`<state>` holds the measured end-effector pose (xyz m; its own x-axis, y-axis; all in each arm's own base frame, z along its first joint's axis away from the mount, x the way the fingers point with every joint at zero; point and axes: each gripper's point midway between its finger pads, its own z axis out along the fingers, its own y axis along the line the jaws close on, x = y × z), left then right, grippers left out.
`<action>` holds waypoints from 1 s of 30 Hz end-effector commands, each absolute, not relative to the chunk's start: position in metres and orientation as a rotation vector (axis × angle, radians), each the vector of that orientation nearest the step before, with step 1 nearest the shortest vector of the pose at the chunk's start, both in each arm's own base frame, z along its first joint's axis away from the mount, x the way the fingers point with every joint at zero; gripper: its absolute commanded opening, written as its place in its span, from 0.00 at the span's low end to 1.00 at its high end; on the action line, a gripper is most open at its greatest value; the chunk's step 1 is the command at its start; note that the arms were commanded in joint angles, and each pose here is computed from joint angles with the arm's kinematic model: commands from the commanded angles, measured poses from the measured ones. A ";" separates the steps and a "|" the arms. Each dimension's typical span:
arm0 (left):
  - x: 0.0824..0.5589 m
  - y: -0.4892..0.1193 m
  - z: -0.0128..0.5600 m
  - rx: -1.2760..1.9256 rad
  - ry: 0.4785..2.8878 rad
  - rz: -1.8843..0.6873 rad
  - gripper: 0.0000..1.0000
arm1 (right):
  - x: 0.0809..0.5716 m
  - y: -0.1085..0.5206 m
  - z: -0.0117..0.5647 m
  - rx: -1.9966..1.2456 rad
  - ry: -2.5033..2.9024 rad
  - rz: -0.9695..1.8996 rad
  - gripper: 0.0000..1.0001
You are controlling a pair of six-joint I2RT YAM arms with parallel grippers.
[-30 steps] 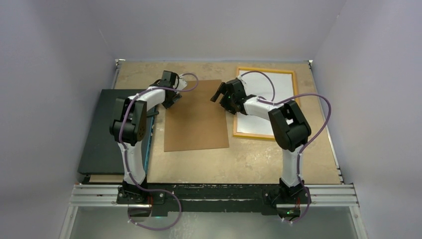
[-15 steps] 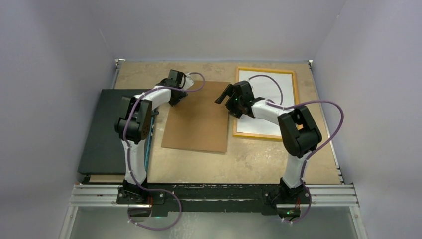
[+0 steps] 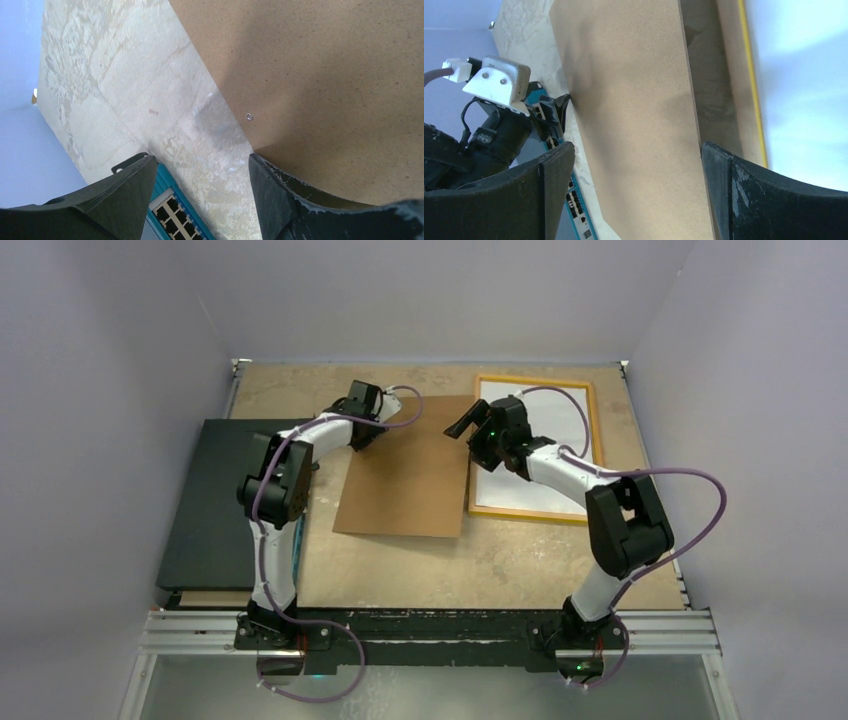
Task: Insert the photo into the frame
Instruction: Move the photo frame item to the center of the board.
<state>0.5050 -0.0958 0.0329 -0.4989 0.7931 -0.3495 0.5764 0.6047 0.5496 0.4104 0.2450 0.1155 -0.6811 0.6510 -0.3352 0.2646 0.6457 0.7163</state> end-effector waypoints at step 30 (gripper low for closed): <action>0.423 -0.170 -0.016 1.131 2.465 -0.101 0.75 | 0.398 0.157 0.090 0.614 2.332 0.636 0.96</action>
